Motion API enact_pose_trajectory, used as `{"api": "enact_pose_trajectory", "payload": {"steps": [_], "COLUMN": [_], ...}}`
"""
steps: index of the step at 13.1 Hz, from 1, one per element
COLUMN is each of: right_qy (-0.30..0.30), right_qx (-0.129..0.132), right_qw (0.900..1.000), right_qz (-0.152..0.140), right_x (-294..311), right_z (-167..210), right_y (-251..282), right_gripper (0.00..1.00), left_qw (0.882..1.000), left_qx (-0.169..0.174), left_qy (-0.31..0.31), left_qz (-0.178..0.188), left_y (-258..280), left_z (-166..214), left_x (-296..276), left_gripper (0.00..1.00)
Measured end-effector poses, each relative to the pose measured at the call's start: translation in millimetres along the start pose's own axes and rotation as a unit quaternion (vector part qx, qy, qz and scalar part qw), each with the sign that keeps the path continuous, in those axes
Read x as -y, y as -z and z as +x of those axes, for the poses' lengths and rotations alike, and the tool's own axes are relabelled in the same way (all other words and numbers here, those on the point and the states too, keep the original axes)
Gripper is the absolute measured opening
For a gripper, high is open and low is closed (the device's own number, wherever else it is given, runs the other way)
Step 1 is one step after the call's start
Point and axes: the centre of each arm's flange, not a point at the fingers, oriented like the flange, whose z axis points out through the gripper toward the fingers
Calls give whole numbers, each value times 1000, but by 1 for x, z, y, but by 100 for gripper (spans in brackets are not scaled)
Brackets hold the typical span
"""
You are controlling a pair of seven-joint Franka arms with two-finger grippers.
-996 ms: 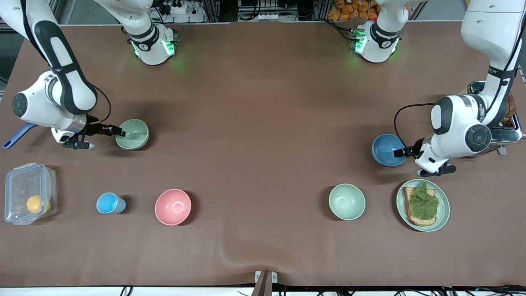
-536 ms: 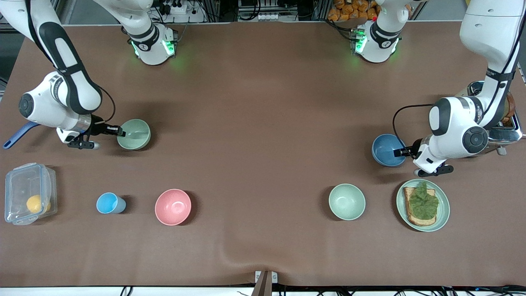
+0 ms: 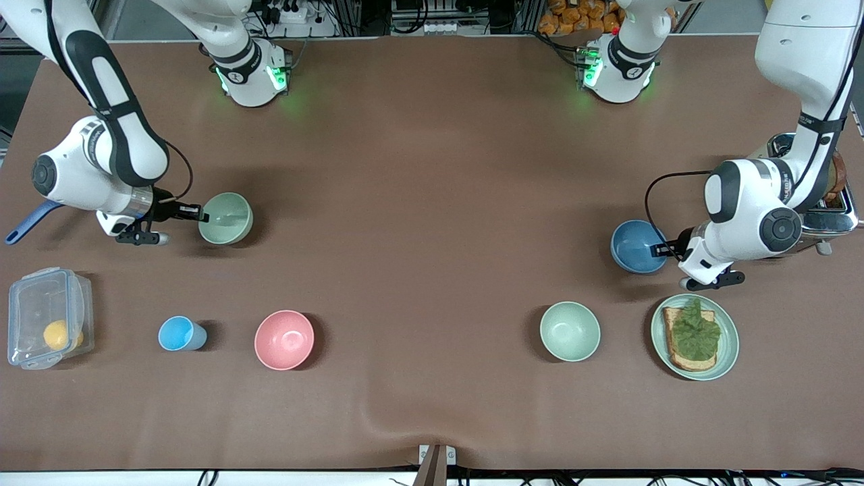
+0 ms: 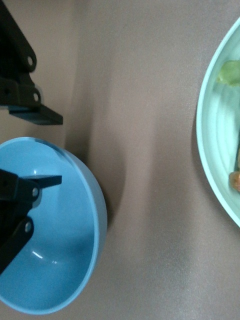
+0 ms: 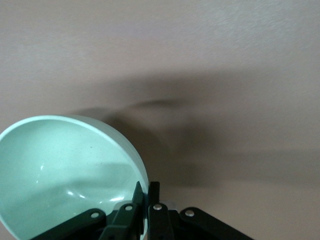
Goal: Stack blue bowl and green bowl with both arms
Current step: 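Lift the green bowl with the right gripper while the left gripper lifts the blue bowl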
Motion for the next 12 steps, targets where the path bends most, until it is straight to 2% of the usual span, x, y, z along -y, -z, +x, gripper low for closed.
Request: {"api": "enact_pose_trajectory", "payload": {"steps": [1,2,3,4,5,10,12], "right_qy": [-10,-25,-44,-60,-72,-143,-166], "right_qx": [7,12,15,17,17,9,-11], "right_qw": [1000,1000,999,998,997,989,985], "right_qz": [2,3,1,-3,-8,-36,-40], "right_x": [10,23,40,61,86,220,271], "right_z": [1,1,2,1,-1,-30,-46], "right_y": [5,10,16,20,23,15,3], "right_gripper": [4,4,4,4,4,4,4], "left_qw": [1000,1000,1000,1000,1000,1000,1000], "left_qx": [0,0,0,-1,-3,-7,-13], "left_qy": [0,0,0,0,0,0,-1], "left_qz": [0,0,0,0,0,-1,-2], "left_y": [0,0,0,1,3,6,12], "left_z": [0,0,0,0,2,3,6], "left_x": [0,0,0,0,0,-1,-2], "left_gripper": [29,20,19,10,5,5,5]}}
